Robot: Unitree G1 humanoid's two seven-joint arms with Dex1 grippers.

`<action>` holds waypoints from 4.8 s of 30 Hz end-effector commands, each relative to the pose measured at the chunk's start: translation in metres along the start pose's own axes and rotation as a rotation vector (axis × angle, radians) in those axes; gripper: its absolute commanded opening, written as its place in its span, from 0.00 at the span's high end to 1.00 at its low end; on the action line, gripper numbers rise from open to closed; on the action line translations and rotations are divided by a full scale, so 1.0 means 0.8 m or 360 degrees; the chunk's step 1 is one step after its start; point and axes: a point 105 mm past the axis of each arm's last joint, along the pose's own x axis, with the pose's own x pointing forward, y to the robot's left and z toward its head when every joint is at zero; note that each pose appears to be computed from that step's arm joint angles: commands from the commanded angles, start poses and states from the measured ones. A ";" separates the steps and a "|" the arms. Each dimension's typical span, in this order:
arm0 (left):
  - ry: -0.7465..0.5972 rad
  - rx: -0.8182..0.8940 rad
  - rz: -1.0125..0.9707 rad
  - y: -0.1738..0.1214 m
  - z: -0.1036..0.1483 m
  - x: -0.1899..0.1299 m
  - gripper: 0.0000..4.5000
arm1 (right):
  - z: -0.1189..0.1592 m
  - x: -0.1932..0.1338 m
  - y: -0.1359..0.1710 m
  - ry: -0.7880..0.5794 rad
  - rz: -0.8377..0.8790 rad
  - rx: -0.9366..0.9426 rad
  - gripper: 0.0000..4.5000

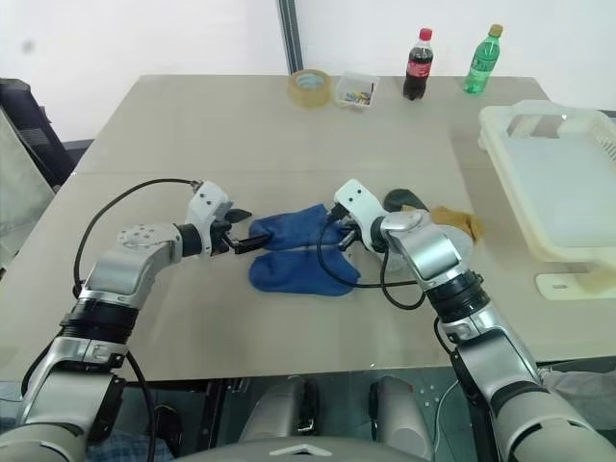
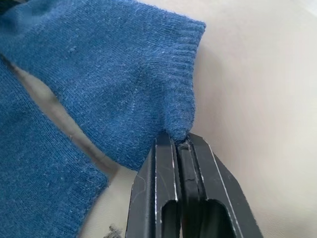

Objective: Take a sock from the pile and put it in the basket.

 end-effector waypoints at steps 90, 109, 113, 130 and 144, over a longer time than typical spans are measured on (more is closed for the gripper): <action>-0.0270 -0.0668 -0.0053 -0.074 0.012 -0.067 0.01 | -0.063 -0.003 0.088 -0.0269 0.0012 -0.0420 0.51; -0.0078 -0.0865 -0.0187 -0.066 -0.013 -0.031 0.01 | -0.058 0.004 0.082 -0.0239 -0.0019 -0.0563 0.51; -0.0048 -0.0994 -0.0406 -0.086 -0.014 -0.029 0.01 | -0.058 0.006 0.081 -0.0235 -0.0025 -0.0572 0.51; -0.0459 -0.1588 -0.0989 -0.088 0.061 -0.052 0.01 | -0.055 0.007 0.080 -0.0234 -0.0023 -0.0674 0.51; -0.0476 -0.1645 -0.1112 -0.113 0.070 -0.044 0.01 | -0.033 -0.024 0.052 -0.0228 -0.0105 -0.0615 0.51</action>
